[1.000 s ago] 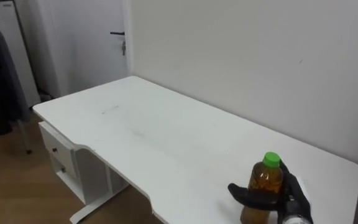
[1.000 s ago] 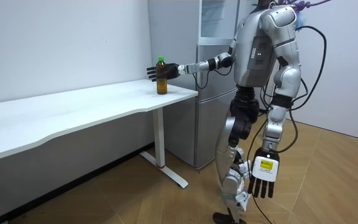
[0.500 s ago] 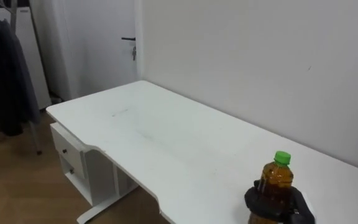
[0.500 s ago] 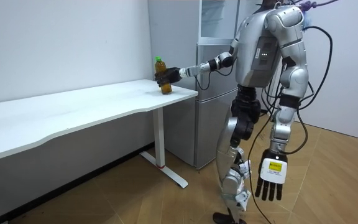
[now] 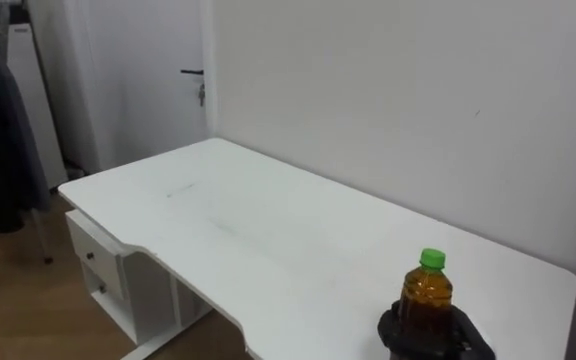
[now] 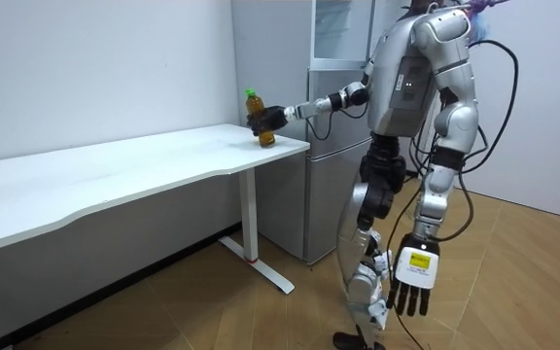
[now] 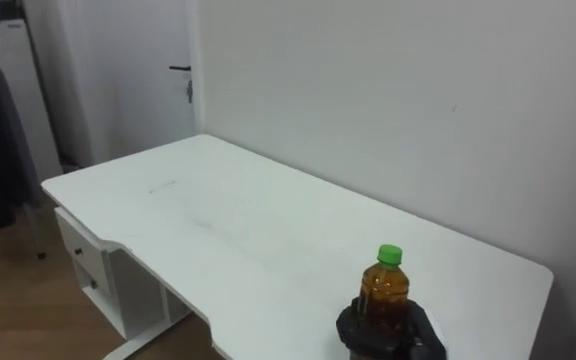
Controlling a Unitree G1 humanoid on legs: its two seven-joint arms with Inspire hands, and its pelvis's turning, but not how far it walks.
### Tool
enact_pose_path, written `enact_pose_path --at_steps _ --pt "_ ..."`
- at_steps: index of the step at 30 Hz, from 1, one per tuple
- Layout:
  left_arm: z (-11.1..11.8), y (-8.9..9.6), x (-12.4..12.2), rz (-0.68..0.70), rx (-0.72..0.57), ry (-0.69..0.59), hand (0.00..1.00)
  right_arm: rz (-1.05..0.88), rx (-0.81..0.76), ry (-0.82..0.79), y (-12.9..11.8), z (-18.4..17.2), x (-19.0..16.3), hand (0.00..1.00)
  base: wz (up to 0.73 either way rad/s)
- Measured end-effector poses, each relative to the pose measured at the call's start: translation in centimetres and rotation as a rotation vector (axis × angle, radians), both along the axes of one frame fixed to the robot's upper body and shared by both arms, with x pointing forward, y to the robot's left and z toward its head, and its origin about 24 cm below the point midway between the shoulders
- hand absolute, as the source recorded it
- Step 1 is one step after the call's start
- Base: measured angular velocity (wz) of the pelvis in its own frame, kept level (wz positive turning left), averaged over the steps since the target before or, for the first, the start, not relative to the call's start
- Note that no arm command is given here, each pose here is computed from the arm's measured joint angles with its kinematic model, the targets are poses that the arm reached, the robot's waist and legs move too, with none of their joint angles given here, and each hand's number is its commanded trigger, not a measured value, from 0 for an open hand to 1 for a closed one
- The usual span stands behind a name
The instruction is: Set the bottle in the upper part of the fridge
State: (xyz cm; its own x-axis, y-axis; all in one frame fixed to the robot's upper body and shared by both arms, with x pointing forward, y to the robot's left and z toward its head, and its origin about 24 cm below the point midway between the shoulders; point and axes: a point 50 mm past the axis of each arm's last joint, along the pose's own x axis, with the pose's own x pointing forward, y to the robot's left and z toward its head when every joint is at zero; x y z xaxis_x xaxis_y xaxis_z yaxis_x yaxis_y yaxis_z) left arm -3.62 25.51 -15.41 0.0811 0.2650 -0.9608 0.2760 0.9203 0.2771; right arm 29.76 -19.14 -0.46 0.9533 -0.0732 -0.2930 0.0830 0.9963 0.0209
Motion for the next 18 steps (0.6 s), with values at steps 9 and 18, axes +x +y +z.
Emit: enact_pose_path --at_steps 9,18 --pt "0.2 0.8 1.5 0.047 0.023 -0.074 0.00 0.187 -0.023 -0.196 1.2 4.4 -1.2 1.00 -0.22" --pt "0.0 0.8 4.8 0.035 0.019 -0.142 0.00 0.296 -0.088 -0.398 2.4 9.8 -1.4 1.00 -0.13"
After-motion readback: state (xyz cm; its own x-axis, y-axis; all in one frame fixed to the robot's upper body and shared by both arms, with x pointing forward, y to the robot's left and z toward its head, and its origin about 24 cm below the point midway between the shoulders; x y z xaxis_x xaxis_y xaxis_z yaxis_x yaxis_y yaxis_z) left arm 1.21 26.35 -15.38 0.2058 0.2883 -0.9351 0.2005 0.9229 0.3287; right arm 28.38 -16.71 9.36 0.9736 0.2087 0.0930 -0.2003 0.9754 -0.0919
